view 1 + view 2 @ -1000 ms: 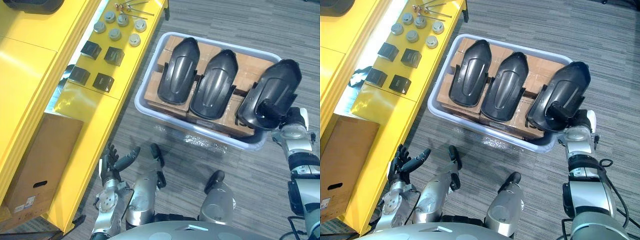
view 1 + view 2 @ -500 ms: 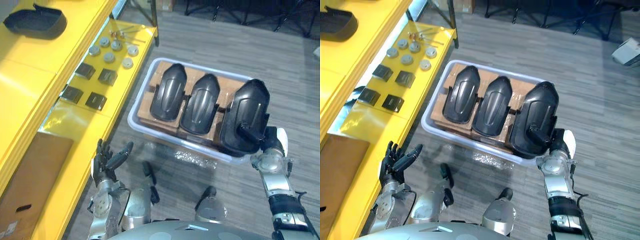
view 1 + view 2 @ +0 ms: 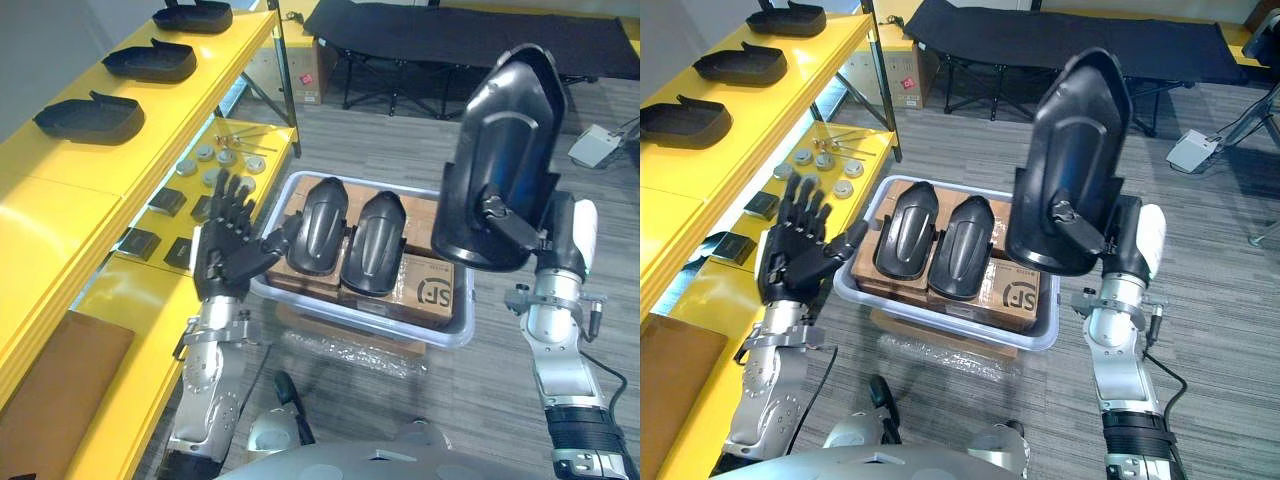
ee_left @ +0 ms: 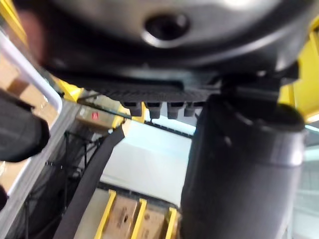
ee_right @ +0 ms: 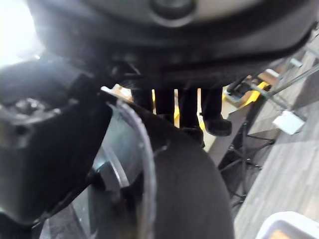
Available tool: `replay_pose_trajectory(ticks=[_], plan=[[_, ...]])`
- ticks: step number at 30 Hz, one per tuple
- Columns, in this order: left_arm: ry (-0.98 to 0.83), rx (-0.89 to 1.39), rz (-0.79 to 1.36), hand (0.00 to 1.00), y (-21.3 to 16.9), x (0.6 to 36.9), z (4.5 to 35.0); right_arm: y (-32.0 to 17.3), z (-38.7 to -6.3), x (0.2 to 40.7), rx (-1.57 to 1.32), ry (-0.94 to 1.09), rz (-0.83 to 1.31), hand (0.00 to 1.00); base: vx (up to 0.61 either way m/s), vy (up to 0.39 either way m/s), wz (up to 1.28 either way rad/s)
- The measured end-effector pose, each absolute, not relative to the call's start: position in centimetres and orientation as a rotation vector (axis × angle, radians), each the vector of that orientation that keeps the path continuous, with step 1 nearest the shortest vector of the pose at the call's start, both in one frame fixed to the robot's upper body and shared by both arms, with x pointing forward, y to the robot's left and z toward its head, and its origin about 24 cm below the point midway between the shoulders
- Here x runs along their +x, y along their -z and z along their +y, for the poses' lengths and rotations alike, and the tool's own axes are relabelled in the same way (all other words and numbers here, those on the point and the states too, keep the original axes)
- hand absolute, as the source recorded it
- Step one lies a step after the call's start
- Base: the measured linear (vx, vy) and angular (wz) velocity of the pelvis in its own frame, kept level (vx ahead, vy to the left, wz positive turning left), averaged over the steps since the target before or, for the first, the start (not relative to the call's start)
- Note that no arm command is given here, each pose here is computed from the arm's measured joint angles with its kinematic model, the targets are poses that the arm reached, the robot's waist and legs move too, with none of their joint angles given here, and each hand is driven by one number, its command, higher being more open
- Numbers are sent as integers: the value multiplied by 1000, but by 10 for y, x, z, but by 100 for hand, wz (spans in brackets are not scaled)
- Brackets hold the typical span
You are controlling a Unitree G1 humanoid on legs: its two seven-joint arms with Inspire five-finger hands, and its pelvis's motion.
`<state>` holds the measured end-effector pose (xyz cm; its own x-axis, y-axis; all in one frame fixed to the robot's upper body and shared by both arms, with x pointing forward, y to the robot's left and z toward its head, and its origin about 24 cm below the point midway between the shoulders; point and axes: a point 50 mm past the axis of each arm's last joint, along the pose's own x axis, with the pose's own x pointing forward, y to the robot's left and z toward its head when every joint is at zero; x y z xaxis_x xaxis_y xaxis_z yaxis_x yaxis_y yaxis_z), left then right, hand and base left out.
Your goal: Walk over and take three plastic housings, then place them on the shelf
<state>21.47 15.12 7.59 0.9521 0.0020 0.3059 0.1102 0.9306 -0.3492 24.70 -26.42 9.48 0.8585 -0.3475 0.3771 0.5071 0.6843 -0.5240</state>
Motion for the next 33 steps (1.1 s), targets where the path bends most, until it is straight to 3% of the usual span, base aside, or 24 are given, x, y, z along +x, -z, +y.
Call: replay_pose_trajectory(ticks=[10, 15, 25, 30, 31, 33], plan=[[471, -367, -151, 100, -82, 231, 104, -125, -197, 257, -714, 251, -623, 0, -3, 0, 0], [499, -355, -109, 100, -80, 230, 105, -123, -190, 257, -702, 211, -641, 0, -16, -1, -1], [545, -584, -91, 100, -88, 235, 98, -106, -152, 253, -643, -9, -642, 0, -8, -3, -2], [507, -695, -72, 100, -88, 236, 102, -100, -146, 253, -606, -23, -617, 0, 0, 0, 0], [498, -729, -66, 0, -87, 237, 103, -99, -144, 252, -602, -31, -613, 0, 0, 0, 0], [486, -780, -62, 0, -87, 237, 105, -97, -140, 251, -586, -36, -608, 0, 0, 0, 0]])
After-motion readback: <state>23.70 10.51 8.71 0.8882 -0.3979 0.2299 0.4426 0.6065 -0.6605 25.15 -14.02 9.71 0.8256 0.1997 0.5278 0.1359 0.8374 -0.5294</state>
